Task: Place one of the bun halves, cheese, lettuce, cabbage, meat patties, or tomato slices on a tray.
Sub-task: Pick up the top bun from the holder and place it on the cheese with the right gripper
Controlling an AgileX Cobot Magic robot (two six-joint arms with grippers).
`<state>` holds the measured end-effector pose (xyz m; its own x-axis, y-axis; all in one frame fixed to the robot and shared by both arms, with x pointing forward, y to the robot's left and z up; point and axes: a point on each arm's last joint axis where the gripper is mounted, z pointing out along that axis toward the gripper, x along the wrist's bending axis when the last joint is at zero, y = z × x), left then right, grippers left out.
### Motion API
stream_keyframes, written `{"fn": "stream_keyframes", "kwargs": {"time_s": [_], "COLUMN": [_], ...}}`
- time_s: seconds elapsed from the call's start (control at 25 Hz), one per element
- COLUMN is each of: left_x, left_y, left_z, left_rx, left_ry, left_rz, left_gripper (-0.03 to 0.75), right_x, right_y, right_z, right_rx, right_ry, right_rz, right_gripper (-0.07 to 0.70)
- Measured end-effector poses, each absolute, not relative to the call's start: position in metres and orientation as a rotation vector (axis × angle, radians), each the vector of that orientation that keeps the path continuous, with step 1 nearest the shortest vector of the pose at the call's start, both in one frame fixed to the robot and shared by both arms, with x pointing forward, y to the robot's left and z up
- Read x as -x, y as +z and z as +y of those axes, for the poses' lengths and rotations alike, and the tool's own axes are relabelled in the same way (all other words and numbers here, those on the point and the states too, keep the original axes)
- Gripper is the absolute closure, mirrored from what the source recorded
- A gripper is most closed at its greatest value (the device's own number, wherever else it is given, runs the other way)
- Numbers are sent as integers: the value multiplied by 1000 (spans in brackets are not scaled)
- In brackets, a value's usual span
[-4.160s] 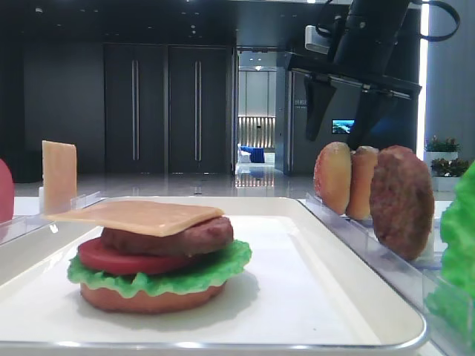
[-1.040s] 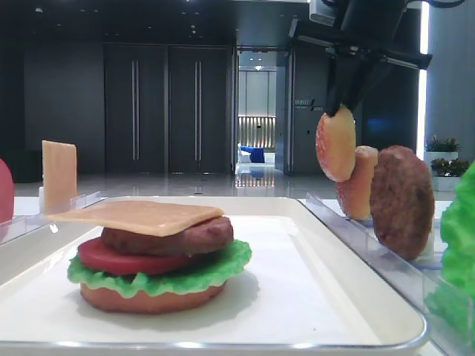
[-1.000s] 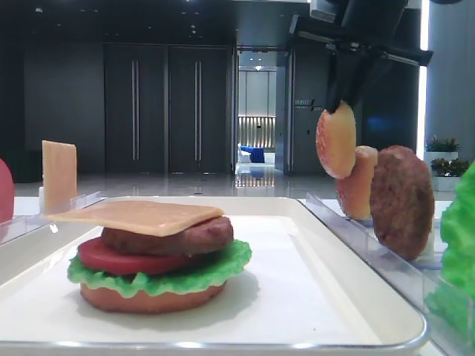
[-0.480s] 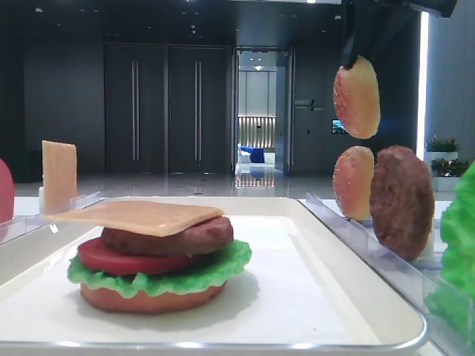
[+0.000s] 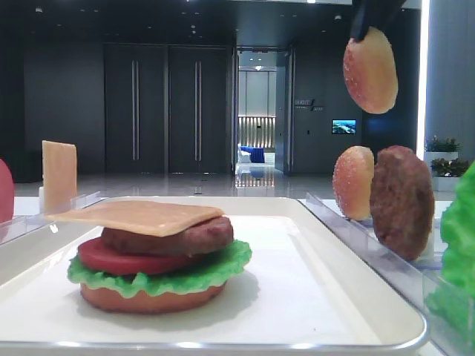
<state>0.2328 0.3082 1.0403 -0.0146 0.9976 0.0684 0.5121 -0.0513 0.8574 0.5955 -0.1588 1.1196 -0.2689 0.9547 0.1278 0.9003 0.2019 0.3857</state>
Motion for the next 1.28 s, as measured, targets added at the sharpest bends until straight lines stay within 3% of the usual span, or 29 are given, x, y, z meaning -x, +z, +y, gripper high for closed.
{"fn": "stream_keyframes", "kwargs": {"time_s": [0.72,1.28], "left_x": [-233,-233], "left_y": [1040,1040], "left_z": [308,308], "left_rx": [-1630,-1630], "left_ry": [977,977], "left_rz": [1591,1591], "left_gripper": [433,433], "right_x": [-534,-460], "right_y": [1202,1174], "right_z": [-180,-217], "right_rx": [-1608,-1766], "right_ry": [826,777], "right_rz": [2226,2236], "right_gripper": [534,535]}}
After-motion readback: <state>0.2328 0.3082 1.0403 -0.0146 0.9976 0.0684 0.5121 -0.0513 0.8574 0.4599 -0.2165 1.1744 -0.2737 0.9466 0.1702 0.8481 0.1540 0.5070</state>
